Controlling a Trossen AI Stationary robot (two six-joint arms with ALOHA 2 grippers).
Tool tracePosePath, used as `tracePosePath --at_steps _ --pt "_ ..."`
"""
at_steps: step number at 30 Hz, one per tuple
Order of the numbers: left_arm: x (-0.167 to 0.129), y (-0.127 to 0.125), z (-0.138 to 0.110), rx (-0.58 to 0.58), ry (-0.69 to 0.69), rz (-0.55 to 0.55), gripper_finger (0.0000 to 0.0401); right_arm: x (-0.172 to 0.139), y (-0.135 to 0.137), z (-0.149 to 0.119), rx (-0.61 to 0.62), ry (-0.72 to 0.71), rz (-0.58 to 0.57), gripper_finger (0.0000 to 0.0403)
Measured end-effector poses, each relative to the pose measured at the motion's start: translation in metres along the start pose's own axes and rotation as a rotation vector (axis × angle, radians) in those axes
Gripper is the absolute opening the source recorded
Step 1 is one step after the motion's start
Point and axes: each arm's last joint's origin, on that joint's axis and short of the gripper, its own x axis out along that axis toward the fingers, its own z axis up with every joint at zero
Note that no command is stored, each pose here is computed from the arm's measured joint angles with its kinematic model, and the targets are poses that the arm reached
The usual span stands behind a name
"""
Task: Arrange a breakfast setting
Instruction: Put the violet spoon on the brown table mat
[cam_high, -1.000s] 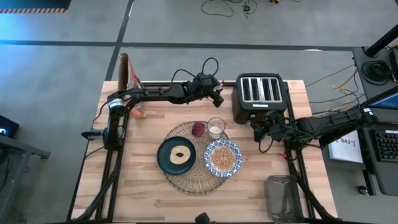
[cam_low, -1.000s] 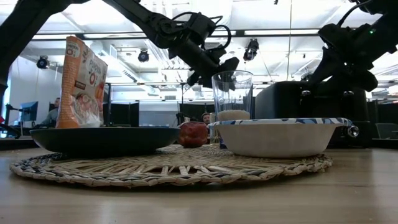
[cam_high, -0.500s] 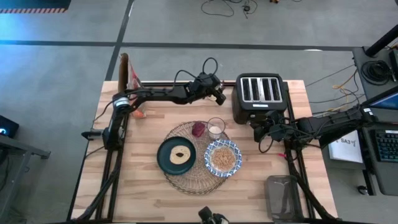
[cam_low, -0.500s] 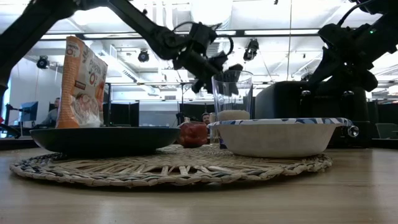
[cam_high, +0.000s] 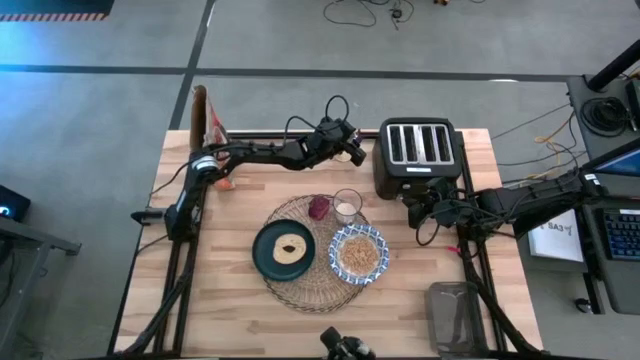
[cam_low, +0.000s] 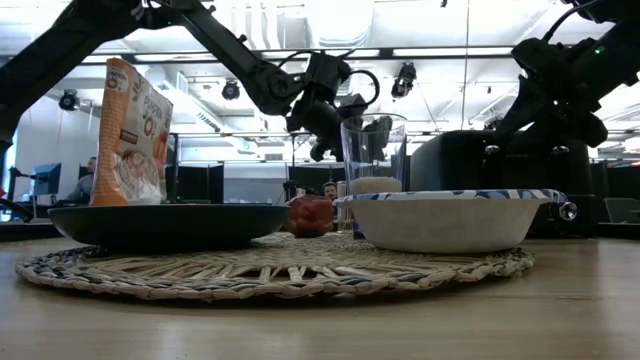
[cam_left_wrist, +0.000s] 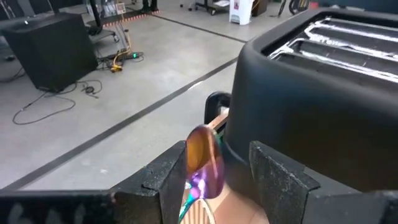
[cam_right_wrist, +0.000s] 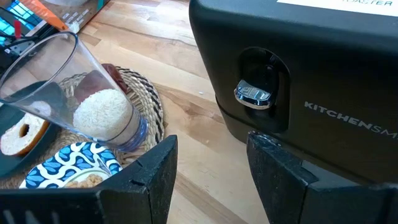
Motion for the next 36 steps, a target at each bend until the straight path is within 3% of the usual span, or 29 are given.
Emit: tracePosePath --at_steps 11,22,30,36 --pt "0.007 0.005 -0.008 -0.012 0.001 0.008 0.0134 0.000 0.000 0.000 0.000 0.000 0.000 0.0183" --pt "0.007 0.006 -0.008 -0.020 0.001 0.003 0.0007 0.000 0.000 0.000 0.000 0.000 0.000 0.0183" --pt "0.001 0.006 -0.001 -0.013 0.033 -0.026 0.0001 0.000 0.000 0.000 0.000 0.000 0.000 0.0183" --pt "-0.021 0.009 0.033 -0.009 0.000 -0.040 0.0000 0.000 0.000 0.000 0.000 0.000 0.000 0.0183"
